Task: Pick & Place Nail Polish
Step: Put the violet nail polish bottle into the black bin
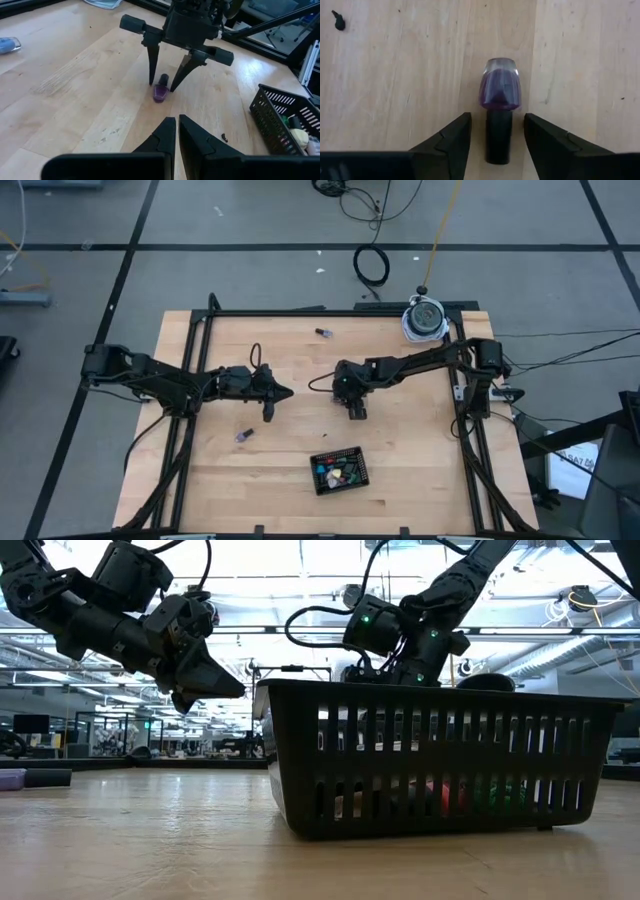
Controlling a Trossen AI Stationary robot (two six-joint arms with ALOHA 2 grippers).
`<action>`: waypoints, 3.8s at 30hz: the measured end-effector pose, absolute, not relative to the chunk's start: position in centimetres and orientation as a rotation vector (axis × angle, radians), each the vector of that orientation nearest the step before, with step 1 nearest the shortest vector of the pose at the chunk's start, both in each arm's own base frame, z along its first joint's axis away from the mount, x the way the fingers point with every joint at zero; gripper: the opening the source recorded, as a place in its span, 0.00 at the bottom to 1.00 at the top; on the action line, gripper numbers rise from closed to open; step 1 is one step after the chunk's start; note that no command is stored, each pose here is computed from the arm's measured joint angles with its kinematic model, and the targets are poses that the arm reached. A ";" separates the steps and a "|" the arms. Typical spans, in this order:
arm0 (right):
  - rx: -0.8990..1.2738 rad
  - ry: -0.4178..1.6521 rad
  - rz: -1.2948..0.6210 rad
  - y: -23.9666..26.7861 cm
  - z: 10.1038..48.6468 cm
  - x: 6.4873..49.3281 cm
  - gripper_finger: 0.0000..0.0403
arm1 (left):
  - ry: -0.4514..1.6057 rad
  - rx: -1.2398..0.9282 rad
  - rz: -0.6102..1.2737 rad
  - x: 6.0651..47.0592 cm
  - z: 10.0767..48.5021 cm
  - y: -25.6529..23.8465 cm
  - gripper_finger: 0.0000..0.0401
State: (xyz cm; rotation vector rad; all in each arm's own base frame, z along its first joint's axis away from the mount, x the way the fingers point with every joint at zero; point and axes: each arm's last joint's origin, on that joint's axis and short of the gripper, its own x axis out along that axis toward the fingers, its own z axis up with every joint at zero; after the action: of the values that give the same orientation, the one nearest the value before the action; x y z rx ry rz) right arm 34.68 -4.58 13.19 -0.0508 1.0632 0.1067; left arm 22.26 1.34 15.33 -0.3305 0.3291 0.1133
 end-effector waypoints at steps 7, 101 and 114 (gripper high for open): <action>-0.045 1.089 0.111 -4.5 13.1 34.5 0.37 | 0.328 -0.330 0.113 22.3 15.3 1.3 0.05; -0.012 0.294 0.386 14.9 19.1 29.1 0.12 | 0.320 -0.325 0.114 22.3 15.4 1.3 0.05; -0.415 0.376 -0.022 14.7 17.9 28.2 0.12 | 0.321 -0.325 0.114 22.3 15.4 1.4 0.05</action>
State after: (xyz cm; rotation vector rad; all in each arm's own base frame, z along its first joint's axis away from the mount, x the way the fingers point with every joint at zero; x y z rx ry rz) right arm 28.21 14.75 17.92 -0.4147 0.3759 -0.0225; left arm 22.29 1.35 15.41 -0.3254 0.3206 0.1142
